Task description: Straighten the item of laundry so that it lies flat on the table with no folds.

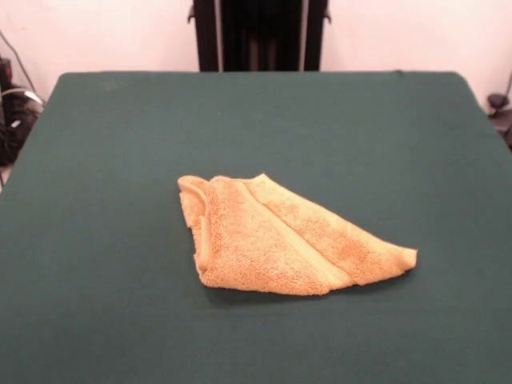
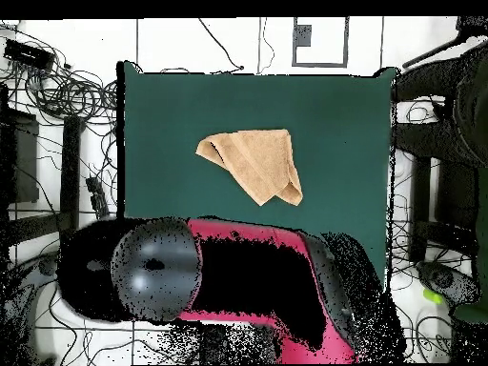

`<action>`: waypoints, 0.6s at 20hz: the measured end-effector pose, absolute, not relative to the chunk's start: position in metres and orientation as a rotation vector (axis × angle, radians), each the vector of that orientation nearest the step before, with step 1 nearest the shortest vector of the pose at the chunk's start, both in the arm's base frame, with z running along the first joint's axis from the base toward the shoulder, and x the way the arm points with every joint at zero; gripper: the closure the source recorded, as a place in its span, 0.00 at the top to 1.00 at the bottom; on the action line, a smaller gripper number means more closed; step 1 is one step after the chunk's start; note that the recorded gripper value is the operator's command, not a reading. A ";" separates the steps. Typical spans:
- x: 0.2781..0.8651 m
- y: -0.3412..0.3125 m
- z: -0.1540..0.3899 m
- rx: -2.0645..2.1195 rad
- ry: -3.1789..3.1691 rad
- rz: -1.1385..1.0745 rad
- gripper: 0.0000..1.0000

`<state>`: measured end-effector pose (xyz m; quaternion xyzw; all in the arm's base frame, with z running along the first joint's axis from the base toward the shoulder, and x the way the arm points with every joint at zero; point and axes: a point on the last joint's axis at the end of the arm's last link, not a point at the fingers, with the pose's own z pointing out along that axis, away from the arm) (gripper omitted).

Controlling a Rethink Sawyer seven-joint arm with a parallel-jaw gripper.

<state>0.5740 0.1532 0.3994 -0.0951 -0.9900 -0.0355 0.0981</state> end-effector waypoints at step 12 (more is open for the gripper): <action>0.634 0.165 0.482 -0.659 -2.888 -0.160 1.00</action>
